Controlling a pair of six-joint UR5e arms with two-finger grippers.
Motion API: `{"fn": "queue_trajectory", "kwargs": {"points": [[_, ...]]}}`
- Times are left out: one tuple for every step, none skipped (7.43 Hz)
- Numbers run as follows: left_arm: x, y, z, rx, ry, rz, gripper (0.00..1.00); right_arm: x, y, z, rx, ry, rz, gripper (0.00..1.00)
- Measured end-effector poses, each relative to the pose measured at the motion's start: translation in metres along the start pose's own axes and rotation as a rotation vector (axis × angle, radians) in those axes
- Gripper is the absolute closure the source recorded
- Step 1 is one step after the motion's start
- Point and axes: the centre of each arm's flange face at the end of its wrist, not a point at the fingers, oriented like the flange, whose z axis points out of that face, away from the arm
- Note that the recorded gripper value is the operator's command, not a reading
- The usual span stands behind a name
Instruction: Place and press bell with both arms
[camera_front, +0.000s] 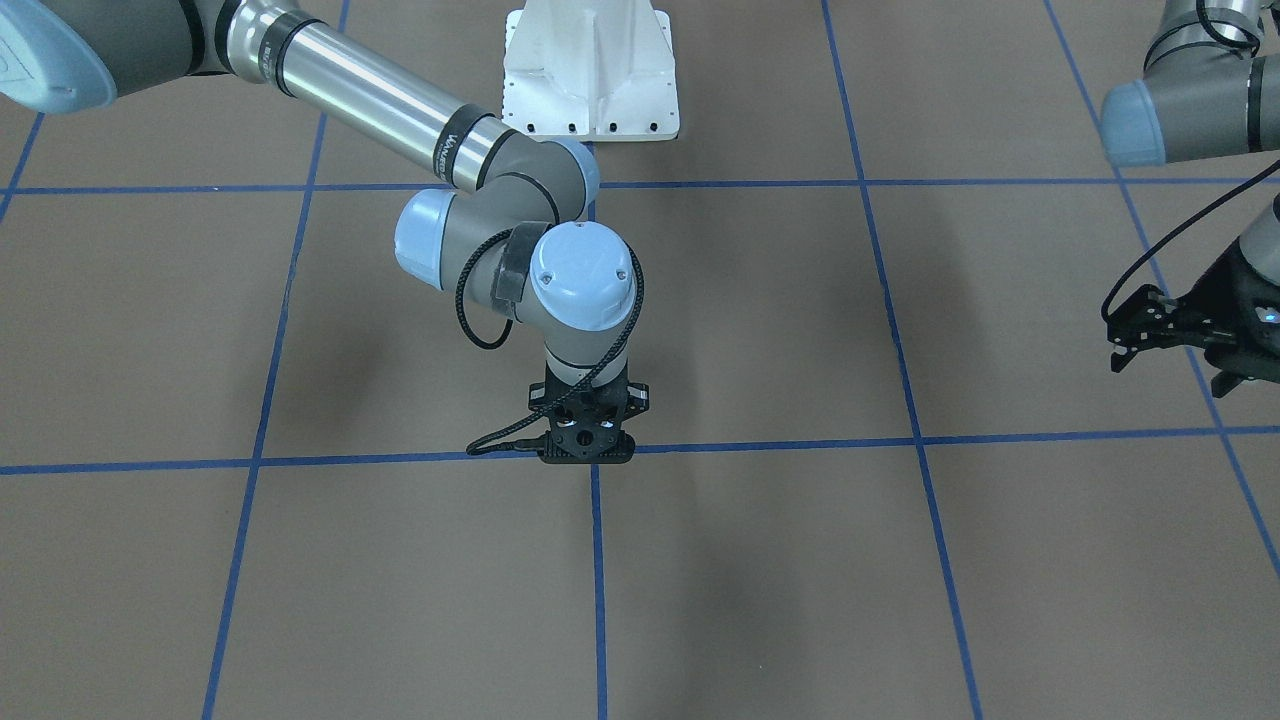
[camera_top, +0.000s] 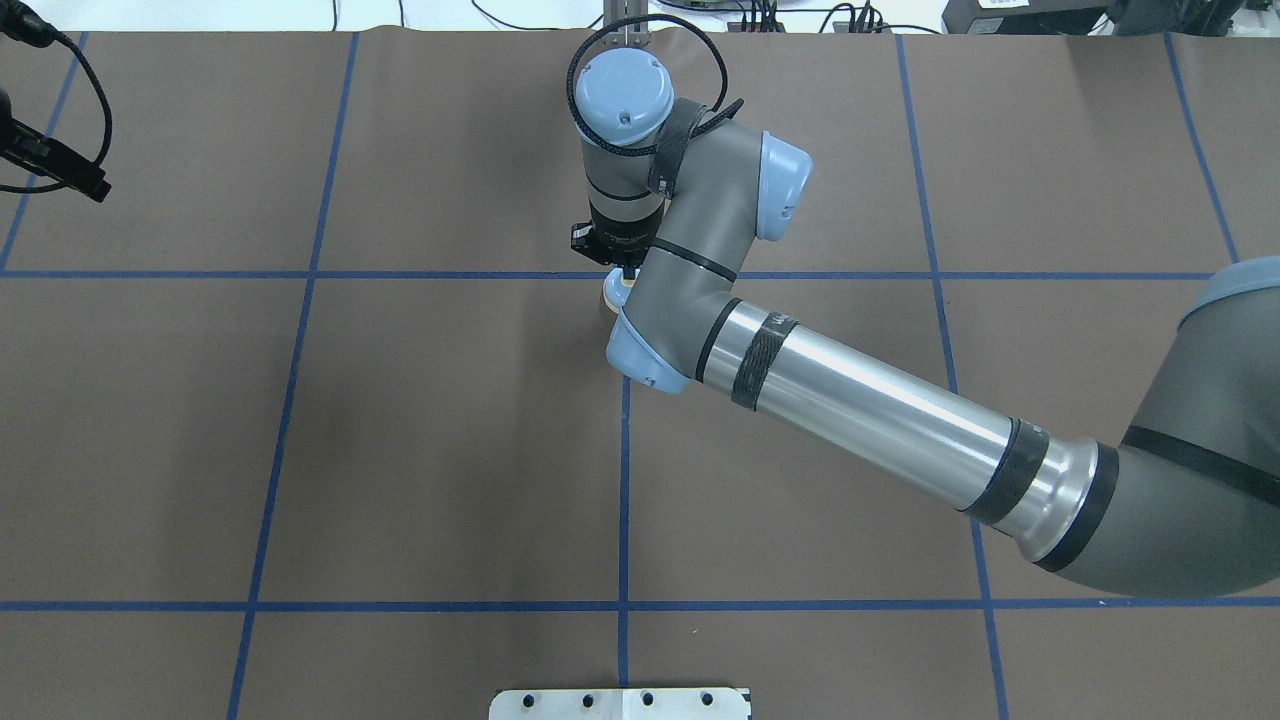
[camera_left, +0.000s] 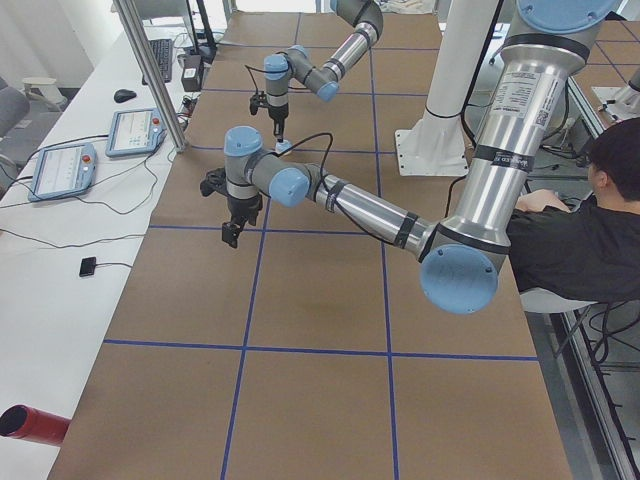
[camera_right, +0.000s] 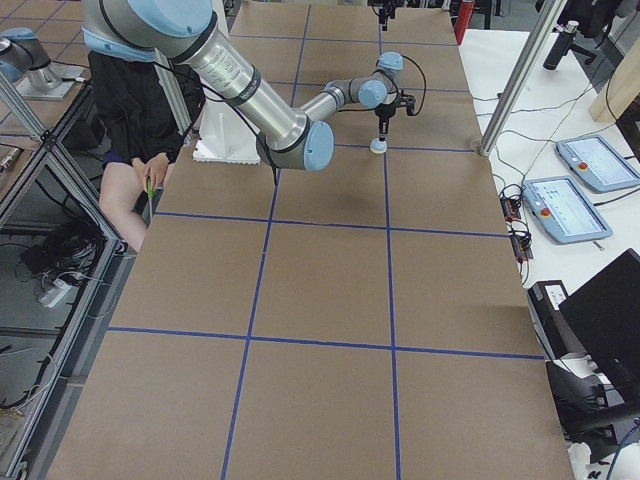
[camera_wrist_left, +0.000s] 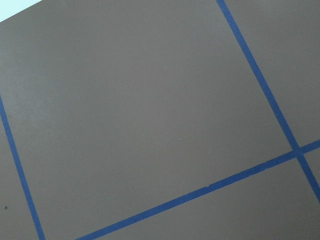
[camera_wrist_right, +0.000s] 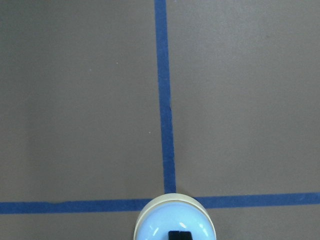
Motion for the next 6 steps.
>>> {"fn": "queue_trajectory", "kwargs": {"points": [[0.0, 0.0, 0.0, 0.0, 0.0, 0.0, 0.01, 0.0, 0.001, 0.0, -0.001, 0.0, 0.0, 1.0], [0.0, 0.0, 0.0, 0.0, 0.0, 0.0, 0.01, 0.0, -0.001, -0.003, 0.002, -0.005, 0.001, 1.0], [0.0, 0.0, 0.0, -0.001, 0.0, -0.001, 0.01, -0.001, -0.008, -0.02, 0.019, -0.026, 0.003, 1.0], [-0.001, 0.0, 0.001, -0.002, 0.0, -0.001, 0.01, 0.0, -0.014, -0.039, 0.033, -0.05, 0.004, 0.55], [-0.001, 0.0, 0.001, -0.002, -0.001, -0.001, 0.01, 0.006, -0.02, -0.059, 0.036, -0.07, 0.011, 0.01], [-0.004, 0.002, 0.001, -0.003, -0.002, -0.005, 0.01, 0.022, -0.022, -0.078, 0.031, -0.073, 0.025, 0.01]]}}
